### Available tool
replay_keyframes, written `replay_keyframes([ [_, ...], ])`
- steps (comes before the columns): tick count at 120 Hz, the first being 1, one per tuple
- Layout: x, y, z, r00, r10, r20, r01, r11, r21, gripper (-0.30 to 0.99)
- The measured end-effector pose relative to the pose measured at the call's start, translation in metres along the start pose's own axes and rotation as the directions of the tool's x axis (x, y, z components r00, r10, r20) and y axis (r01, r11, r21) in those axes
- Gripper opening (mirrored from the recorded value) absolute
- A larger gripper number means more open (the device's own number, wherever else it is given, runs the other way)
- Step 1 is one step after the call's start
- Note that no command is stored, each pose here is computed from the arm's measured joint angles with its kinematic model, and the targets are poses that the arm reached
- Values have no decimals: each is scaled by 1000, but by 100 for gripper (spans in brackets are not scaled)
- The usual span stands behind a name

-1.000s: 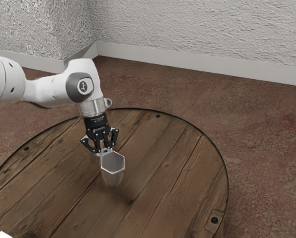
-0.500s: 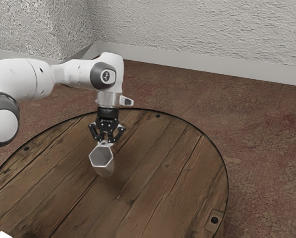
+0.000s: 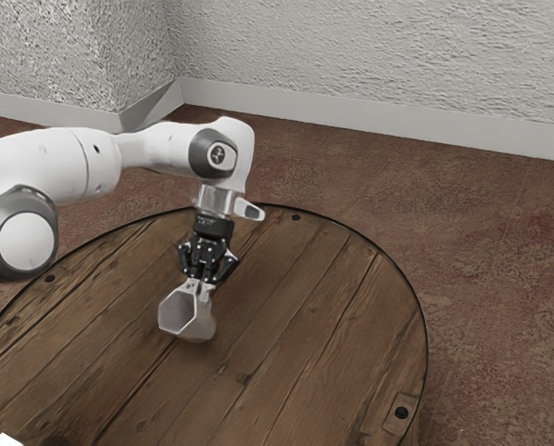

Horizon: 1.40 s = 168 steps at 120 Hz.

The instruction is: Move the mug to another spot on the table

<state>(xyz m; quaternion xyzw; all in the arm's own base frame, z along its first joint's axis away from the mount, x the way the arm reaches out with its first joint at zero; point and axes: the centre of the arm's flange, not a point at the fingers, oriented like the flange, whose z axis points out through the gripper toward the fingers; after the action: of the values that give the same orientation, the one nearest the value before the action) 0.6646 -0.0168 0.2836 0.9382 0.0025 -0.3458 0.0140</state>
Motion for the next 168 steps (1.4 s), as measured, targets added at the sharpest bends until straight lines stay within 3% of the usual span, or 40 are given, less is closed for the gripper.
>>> replay_keyframes([
  [30, 19, -5, 8, 998, 55, -3, -55, 998, -29, 10],
  [80, 49, -5, 22, 992, 110, -57, -113, 993, -43, 1],
  [112, 47, -5, 8, 986, 126, -110, -132, 990, -48, 41],
  [132, 8, -16, -33, 976, 104, -194, -112, 993, -34, 55],
  [144, -33, -12, -74, 952, 99, -288, -108, 994, -16, 60],
  [168, -198, -21, -140, 832, 18, -555, -37, 999, -24, 64],
])
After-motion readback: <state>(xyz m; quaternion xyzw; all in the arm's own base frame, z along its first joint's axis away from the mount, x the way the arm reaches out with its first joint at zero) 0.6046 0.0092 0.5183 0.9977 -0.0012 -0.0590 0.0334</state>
